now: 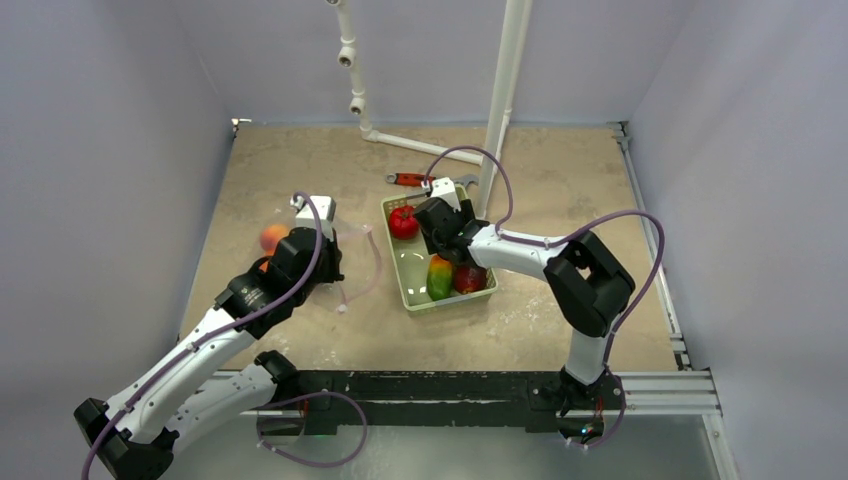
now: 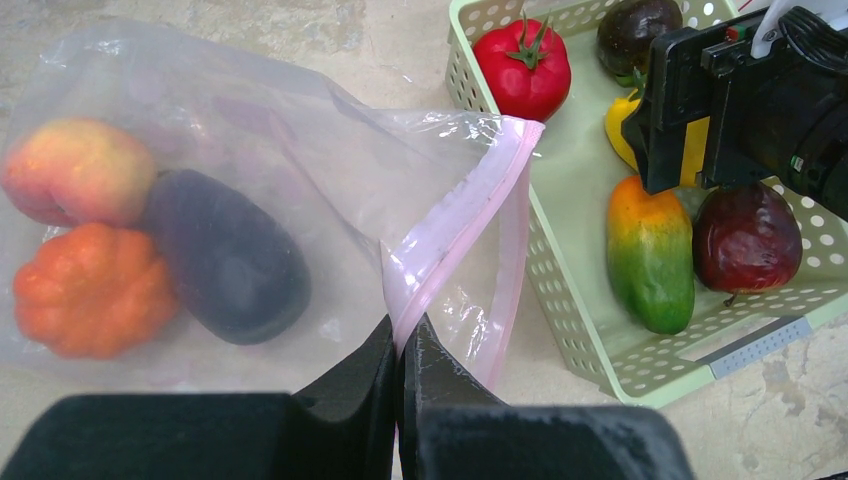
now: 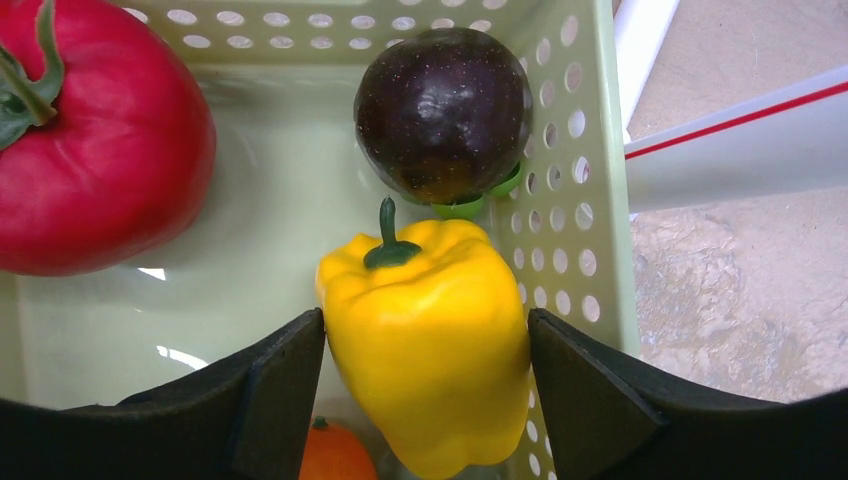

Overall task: Place the food in the zip-top bag and seal the zipper
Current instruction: Pick up the fake vegetable from the bin, then place the fake vegetable in the zipper food storage bag.

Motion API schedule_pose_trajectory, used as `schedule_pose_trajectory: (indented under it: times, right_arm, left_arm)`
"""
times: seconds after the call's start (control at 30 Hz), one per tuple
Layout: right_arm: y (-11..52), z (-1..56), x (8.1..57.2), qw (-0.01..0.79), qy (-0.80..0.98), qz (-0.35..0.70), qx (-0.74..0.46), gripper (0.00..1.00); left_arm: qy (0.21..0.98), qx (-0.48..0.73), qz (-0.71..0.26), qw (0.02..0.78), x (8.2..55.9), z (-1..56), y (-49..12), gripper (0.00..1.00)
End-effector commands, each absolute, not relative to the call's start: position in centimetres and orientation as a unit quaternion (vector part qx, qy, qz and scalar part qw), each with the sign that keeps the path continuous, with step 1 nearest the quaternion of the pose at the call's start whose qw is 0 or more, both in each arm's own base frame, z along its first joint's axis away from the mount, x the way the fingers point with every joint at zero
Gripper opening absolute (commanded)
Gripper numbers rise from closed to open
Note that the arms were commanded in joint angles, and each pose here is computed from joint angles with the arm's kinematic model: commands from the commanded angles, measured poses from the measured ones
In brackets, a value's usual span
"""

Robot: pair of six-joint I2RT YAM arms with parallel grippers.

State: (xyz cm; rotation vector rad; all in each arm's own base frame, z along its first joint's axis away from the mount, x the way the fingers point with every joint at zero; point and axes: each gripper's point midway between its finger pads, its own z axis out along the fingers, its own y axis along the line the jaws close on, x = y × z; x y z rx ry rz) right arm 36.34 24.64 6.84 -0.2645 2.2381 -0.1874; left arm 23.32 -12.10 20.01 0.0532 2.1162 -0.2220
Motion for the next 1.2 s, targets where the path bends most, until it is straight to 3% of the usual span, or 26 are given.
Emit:
schedule_pose_trajectory:
  times: [0.0,0.27,0.43,0.77,1.17]
  right_arm:
    - [25.4,8.9,37.6,0.451,0.887,-0.053,-0.08,0.73]
    - [25.0,11.1,37.3,0.463,0.883,-0.041,-0.059,0.53]
    - [24.9,14.9,37.2,0.49,0.871,-0.014,-0.035,0.47]
    - [27.4,21.0,35.6,0.515,0.848,0.108,-0.052,0.46]
    - [31.8,27.6,29.8,0.516,0.787,0.308,-0.139,0.45]
  left_arm:
    - [0.859,0.017,-0.104,0.501,23.8,20.9,-12.4,0.0]
    - [0.859,0.016,-0.102,0.501,23.8,20.8,-12.4,0.0]
    - [0.859,0.015,-0.103,0.501,23.8,20.9,-12.4,0.0]
    - [0.86,0.015,-0.101,0.501,23.8,20.8,-12.3,0.0]
    - [0.86,0.015,-0.1,0.499,23.8,20.7,-12.4,0.0]
